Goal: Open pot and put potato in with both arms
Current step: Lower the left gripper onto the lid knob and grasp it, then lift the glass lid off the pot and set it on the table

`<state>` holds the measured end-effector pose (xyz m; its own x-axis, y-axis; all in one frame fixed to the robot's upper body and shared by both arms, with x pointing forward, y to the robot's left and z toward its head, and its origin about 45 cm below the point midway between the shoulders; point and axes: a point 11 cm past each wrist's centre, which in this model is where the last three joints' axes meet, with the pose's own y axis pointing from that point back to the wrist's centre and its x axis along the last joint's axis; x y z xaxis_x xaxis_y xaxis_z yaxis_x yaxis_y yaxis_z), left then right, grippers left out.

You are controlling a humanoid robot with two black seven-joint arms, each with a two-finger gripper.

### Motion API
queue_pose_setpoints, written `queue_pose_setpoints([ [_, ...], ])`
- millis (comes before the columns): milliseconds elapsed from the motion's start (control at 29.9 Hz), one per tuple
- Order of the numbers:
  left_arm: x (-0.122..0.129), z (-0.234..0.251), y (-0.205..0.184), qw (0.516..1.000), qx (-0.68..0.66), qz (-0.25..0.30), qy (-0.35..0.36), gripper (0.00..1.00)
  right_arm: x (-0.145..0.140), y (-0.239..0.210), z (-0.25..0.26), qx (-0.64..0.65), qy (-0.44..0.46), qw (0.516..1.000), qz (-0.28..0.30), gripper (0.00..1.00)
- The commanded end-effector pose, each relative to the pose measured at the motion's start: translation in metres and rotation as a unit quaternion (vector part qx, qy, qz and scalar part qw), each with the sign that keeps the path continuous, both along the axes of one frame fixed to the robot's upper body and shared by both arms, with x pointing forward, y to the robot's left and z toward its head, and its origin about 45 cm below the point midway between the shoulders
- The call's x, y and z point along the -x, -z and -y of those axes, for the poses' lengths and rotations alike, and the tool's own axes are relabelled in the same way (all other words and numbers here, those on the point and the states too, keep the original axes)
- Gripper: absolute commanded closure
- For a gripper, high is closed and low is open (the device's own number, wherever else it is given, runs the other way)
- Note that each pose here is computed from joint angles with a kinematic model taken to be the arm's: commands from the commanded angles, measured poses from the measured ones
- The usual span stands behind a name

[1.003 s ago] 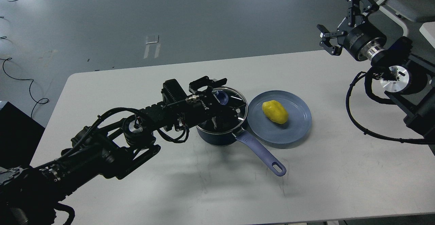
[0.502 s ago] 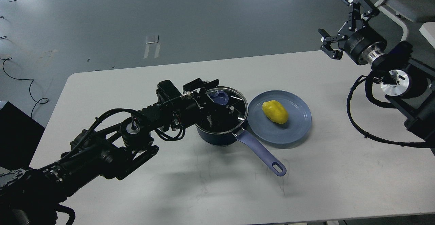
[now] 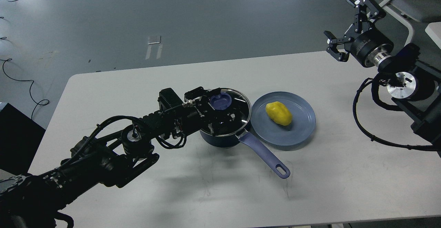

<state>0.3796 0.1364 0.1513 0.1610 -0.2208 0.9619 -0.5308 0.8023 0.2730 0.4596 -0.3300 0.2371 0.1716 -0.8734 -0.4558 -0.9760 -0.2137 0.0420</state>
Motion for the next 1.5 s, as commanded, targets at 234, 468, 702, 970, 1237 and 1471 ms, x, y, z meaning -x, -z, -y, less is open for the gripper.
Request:
queue_pose_setpoints([
  [234, -0.002, -0.004, -0.002, 1.0, 0.023, -0.009, -0.018, 0.64, 0.0, 0.0, 0.002, 0.003, 0.001, 1.0, -0.001, 0.0],
  [468, -0.017, -0.008, -0.028, 0.996, 0.077, -0.008, -0.043, 0.64, 0.0, -0.001, 0.001, 0.002, 0.001, 1.0, 0.0, 0.0],
  [702, -0.04, -0.036, -0.076, 0.993, 0.092, 0.034, -0.064, 0.64, -0.001, -0.004, -0.002, 0.003, -0.005, 1.0, 0.004, 0.0],
  [970, -0.041, -0.145, -0.074, 0.987, 0.026, 0.061, -0.145, 0.64, -0.002, -0.005, -0.004, 0.005, -0.008, 1.0, 0.005, 0.0],
  [1237, 0.007, -0.194, -0.01, 0.984, 0.008, 0.028, -0.176, 0.64, -0.002, -0.003, -0.006, 0.006, -0.01, 1.0, 0.002, 0.0],
  [1471, 0.034, -0.226, 0.038, 0.975, -0.03, -0.019, -0.219, 0.64, -0.002, -0.002, -0.007, 0.006, -0.012, 1.0, 0.002, 0.0],
])
